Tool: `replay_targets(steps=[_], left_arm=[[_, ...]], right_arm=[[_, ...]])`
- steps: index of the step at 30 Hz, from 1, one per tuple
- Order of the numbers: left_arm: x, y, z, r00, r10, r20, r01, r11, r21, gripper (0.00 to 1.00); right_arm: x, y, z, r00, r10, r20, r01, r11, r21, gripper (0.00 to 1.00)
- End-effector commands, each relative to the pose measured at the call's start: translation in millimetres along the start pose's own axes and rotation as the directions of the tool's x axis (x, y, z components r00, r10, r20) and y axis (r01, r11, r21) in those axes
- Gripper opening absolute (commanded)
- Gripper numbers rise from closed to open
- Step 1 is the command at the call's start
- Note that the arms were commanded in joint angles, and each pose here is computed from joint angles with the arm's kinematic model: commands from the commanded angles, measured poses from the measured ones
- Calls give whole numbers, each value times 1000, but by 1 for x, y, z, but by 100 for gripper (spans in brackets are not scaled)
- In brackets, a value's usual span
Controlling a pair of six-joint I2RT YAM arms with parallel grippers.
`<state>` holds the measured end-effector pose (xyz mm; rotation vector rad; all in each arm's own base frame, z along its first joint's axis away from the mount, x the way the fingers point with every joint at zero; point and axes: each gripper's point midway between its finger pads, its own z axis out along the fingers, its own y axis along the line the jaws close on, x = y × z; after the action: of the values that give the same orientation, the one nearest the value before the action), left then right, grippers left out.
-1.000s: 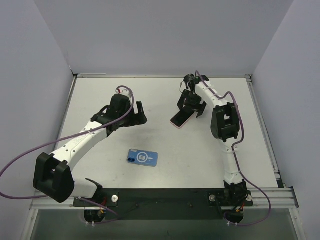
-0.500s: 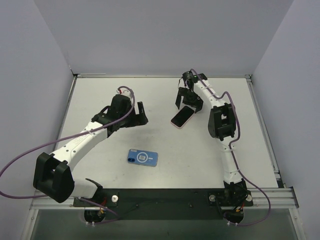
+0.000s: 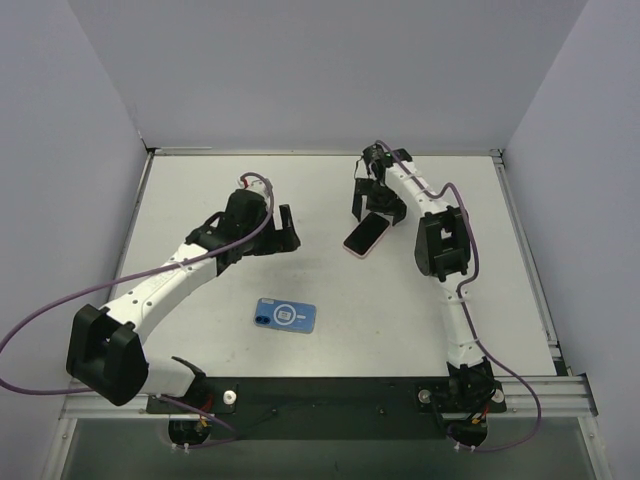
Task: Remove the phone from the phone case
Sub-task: Pick up the phone at the center of the board.
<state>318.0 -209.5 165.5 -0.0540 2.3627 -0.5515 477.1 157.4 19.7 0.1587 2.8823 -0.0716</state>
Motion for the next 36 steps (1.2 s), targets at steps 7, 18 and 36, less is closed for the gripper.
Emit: replay_targets(steps=[7, 18, 36], left_arm=[[5, -52, 35, 999, 36, -34, -35, 998, 47, 95], [20, -74, 43, 995, 73, -75, -67, 995, 76, 96], [14, -61, 32, 997, 10, -74, -6, 998, 61, 96]], right_arm=[[51, -68, -18, 994, 24, -105, -6, 985, 174, 100], [109, -55, -20, 982, 44, -182, -54, 997, -52, 100], [155, -64, -10, 992, -7, -122, 7, 1000, 7, 46]])
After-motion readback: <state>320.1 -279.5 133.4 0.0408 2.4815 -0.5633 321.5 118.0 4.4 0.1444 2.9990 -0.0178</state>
